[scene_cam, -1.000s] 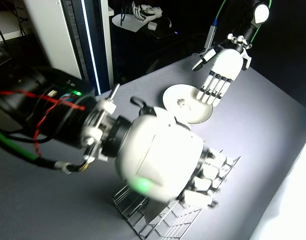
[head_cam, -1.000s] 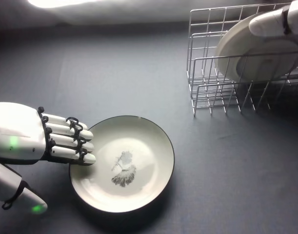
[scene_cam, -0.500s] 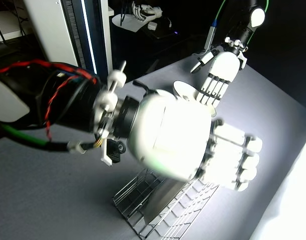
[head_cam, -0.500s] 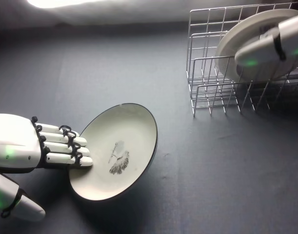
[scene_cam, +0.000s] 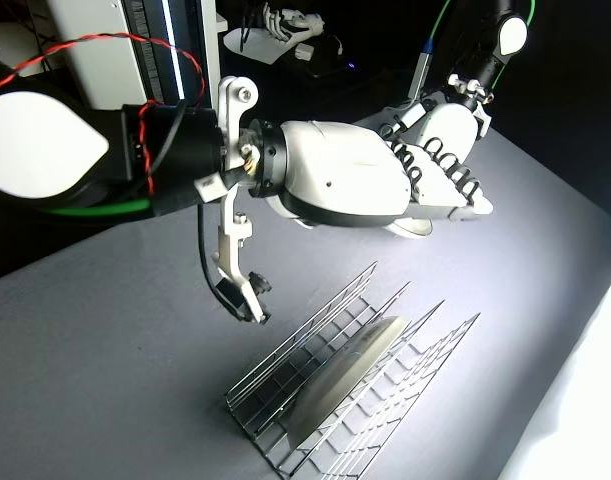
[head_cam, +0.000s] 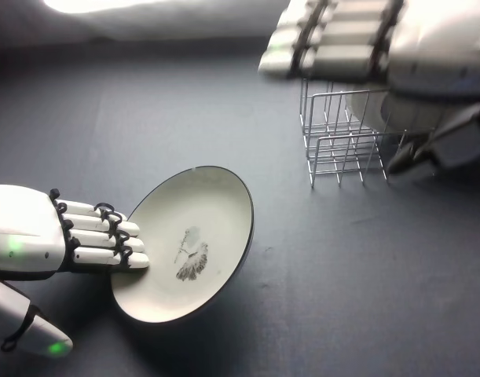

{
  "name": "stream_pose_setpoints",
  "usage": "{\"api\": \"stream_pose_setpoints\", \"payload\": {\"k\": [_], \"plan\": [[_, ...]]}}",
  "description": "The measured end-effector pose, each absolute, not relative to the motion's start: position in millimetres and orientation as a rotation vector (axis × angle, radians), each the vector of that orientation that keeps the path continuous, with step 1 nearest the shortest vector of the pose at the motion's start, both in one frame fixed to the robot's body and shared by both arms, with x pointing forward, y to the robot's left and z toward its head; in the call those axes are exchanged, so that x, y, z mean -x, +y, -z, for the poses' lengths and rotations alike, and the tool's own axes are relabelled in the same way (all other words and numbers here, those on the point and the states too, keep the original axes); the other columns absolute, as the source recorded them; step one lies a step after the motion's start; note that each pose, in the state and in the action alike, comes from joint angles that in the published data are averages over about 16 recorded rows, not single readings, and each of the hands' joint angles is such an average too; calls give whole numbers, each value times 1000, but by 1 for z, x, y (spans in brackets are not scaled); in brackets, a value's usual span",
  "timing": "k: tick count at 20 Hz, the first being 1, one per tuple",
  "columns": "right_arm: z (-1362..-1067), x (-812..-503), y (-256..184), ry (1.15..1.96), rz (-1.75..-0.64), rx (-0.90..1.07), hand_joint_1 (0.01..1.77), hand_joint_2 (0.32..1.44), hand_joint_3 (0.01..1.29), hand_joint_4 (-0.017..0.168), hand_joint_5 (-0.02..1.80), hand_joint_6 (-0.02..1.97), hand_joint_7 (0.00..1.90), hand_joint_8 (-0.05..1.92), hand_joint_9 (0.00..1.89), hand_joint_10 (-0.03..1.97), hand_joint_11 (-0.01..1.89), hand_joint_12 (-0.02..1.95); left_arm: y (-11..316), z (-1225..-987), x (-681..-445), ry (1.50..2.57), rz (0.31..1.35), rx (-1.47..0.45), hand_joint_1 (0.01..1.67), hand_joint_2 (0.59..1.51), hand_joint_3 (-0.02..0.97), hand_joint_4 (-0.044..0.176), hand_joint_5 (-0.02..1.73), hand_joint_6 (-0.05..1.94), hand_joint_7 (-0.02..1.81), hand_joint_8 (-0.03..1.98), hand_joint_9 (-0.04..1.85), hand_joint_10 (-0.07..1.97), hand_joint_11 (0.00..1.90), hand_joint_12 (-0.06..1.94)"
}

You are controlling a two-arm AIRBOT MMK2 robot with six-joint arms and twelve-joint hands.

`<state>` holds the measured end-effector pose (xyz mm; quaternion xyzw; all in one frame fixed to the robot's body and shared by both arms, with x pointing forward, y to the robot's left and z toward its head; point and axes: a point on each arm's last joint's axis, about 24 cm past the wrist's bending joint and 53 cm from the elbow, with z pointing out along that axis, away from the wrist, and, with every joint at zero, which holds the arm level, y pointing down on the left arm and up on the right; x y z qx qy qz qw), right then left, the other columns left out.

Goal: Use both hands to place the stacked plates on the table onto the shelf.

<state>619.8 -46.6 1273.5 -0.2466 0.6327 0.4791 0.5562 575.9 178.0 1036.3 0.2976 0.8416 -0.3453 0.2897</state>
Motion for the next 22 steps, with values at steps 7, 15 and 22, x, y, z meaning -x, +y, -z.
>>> {"api": "stream_pose_setpoints", "payload": {"k": [7,15,22], "plan": [[-1237,-603,-5,1563,-1155,669,1013,894,13,-2,20,17,22,12,12,-3,16,12,178,-1036,-576,2246,921,-796,15,1199,21,-8,6,-32,0,-2,-26,-49,28,28],[-1196,-591,36,1652,-1181,706,1044,935,13,-1,19,17,21,12,13,-2,26,186,178,-1036,-576,2246,922,-797,15,1193,21,-8,-3,-33,0,-3,-26,-50,28,28],[-1170,-590,66,1700,-1189,726,1207,941,14,-2,19,17,21,11,14,-3,24,467,177,-1036,-576,2246,923,-797,16,1189,22,-8,-3,-33,-1,-4,-26,-51,27,28]]}}
